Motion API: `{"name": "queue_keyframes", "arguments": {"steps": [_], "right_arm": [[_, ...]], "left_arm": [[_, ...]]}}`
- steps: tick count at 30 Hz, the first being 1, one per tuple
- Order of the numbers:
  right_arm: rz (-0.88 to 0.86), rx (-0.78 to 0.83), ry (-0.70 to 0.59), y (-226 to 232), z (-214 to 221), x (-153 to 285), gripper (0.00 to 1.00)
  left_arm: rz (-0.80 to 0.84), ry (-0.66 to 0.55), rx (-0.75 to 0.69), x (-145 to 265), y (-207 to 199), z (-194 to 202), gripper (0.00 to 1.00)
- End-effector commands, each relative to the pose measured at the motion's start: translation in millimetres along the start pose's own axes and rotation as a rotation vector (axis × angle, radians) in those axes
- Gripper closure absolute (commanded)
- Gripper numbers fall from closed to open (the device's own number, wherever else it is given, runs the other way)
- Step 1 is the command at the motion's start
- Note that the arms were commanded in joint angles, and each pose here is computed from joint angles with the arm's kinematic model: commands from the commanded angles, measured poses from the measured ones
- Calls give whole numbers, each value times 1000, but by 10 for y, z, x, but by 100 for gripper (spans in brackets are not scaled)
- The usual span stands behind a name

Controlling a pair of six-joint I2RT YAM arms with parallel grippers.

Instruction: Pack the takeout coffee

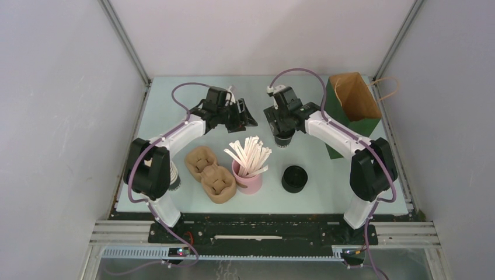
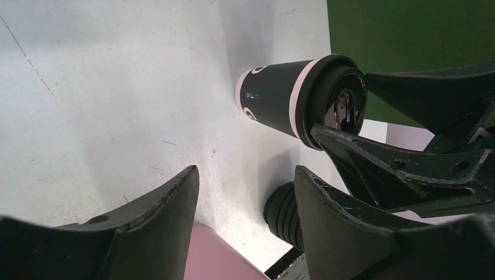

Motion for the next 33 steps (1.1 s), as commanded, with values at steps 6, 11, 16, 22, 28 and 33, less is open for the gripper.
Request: {"name": "queue_keyframes", "arguments": {"steps": [6, 11, 16, 22, 28, 33], "right_arm": [[11, 22, 12, 34, 10, -14, 16], [22, 19, -12, 30, -34, 45, 26], [12, 5, -61, 32, -138, 180, 37], [3, -32, -122, 6, -207, 338, 42], [-1, -45, -118, -4, -188, 321, 43], [-32, -41, -112, 33, -193, 285, 44]], "left_arm": [[46, -56, -36, 169, -95, -72, 34], [52, -51, -31, 150, -94, -75, 34], [59, -49, -26, 139, -92, -68, 34], [59, -52, -26, 146, -77, -52, 34], [81, -51, -18, 135, -73, -33, 33], [78, -43, -5, 113, -32, 13, 33]]}}
Point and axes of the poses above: each gripper's point midway between its finger pads, its own x axis back along the fingers, its own y axis along the line the jaws close on, z = x × y, the point moved 9 cm from there along x, back along the fingers, and after that the axes turned 1 degree about x, right-handed, at the moved point
